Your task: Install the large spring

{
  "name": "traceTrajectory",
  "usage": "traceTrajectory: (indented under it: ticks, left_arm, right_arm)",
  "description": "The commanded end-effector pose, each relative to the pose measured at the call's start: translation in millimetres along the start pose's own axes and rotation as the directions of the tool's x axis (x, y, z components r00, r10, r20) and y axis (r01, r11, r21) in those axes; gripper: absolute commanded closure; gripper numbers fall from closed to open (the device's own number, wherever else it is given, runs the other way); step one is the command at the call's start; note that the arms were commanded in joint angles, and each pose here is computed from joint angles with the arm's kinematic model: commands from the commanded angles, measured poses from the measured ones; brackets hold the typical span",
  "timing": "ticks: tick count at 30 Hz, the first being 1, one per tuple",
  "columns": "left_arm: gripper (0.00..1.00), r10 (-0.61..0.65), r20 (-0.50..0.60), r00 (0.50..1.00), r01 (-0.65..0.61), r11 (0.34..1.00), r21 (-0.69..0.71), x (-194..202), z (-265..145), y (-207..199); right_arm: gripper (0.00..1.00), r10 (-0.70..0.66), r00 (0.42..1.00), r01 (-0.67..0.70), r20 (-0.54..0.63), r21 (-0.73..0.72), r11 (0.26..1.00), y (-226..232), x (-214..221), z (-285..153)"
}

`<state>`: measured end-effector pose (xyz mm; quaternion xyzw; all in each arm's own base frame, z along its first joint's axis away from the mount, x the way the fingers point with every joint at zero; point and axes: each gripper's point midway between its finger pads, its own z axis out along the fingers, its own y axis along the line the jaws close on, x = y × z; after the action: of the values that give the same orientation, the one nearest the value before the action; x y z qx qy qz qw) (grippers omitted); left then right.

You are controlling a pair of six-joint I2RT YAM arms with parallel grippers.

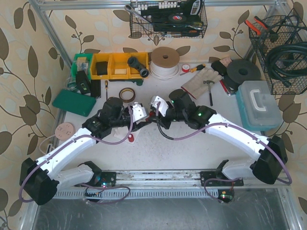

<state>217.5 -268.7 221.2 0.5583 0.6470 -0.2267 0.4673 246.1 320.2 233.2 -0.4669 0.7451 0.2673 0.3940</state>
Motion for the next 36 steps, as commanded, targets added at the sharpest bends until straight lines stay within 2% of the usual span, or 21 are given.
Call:
traceTrajectory:
  ticks: [1,6,13,17,20,24,26,28,29,31,34,36]
  left_arm:
    - [0.42,0.087,0.083,0.993,-0.092,0.994,0.057,-28.3,-3.6,-3.0]
    - [0.45,0.078,0.064,0.995,-0.083,0.993,0.089,-20.4,2.6,-6.7]
    - [0.55,0.079,0.05,0.996,-0.085,0.989,0.119,-16.1,3.1,-12.2]
    - [0.75,0.077,0.064,0.995,-0.085,0.988,0.126,-16.5,2.8,-14.4]
    - [0.98,0.07,0.08,0.994,-0.081,0.986,0.143,-19.1,3.4,-17.1]
    - [1.0,0.03,0.109,0.994,-0.042,0.993,0.113,-20.3,8.5,-11.9]
    - [1.0,-0.01,0.137,0.99,-0.003,0.996,0.094,-21.9,12.9,-7.5]
    - [1.0,-0.068,0.168,0.983,0.06,0.997,0.052,-23.4,18.1,1.9]
    - [1.0,-0.131,0.184,0.974,0.13,0.991,0.016,-21.2,21.7,9.8]
    - [1.0,-0.209,0.25,0.945,0.236,0.968,-0.084,-16.8,27.0,29.5]
    - [1.0,-0.287,0.341,0.895,0.38,0.89,-0.25,1.9,29.0,57.1]
    - [1.0,-0.323,0.348,0.88,0.438,0.834,-0.336,18.0,32.6,70.3]
  right_arm:
    - [1.0,-0.08,0.996,0.082,0.043,-0.05,0.995,16.3,-17.3,-9.0]
    - [1.0,-0.078,0.996,0.081,0.039,-0.083,0.993,21.6,-19.7,-5.2]
    - [1.0,-0.114,0.992,0.12,0.052,-0.133,0.984,31.9,-21.1,-9.2]
    - [1.0,-0.126,0.992,0.127,0.016,-0.163,0.978,35.6,-12.4,-6.6]
    - [1.0,-0.116,0.993,0.111,-0.017,-0.168,0.979,35.4,-6.4,-3.9]
    - [0.63,-0.092,0.996,0.092,0.011,-0.122,0.988,30.0,-15.8,-10.7]
    - [0.47,-0.064,0.997,0.064,0.034,-0.003,0.998,11.9,-24.2,-18.7]
    - [0.39,-0.03,0.997,0.019,0.074,0.137,0.99,-8.8,-32.3,-32.6]
    - [0.34,-0.01,0.995,-0.01,0.095,0.208,0.978,-19.7,-35.1,-41.6]
    - [0.19,0.028,0.99,-0.071,0.138,0.313,0.947,-35.5,-39.3,-61.5]
    - [0.08,0.059,0.977,-0.143,0.206,0.418,0.897,-49.8,-40.4,-91.3]
    - [0.01,0.073,0.967,-0.182,0.245,0.459,0.87,-54.5,-38.5,-108.1]
